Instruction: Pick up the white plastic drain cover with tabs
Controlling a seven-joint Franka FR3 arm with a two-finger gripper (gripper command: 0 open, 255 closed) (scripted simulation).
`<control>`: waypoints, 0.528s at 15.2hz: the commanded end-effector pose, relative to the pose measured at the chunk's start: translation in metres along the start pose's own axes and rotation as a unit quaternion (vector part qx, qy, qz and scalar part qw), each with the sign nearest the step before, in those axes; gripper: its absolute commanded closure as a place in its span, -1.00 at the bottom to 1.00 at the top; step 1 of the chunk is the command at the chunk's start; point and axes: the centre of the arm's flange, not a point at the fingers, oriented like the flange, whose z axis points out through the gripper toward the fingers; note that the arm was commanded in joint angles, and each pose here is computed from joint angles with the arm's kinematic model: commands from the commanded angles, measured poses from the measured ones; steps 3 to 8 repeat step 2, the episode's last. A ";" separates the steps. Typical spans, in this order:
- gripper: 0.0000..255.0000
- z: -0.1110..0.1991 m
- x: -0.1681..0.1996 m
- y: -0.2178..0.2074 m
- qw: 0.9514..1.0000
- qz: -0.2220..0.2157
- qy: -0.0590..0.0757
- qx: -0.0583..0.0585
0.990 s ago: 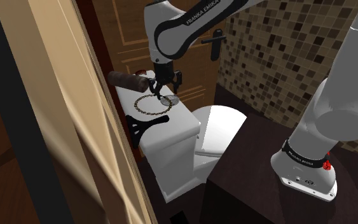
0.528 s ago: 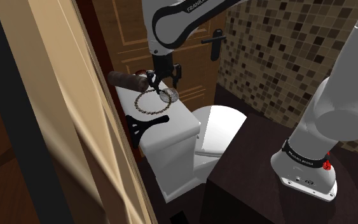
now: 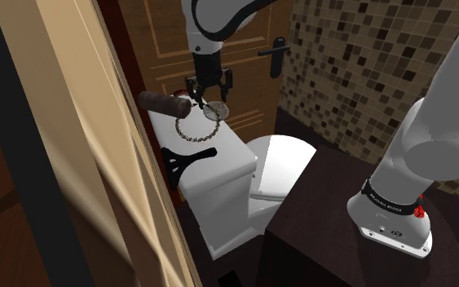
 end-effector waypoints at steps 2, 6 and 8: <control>1.00 -0.006 -0.001 0.000 1.000 0.000 0.000 0.000; 1.00 -0.006 -0.001 0.000 1.000 0.000 0.000 0.000; 1.00 -0.006 -0.001 0.000 1.000 0.000 0.000 0.000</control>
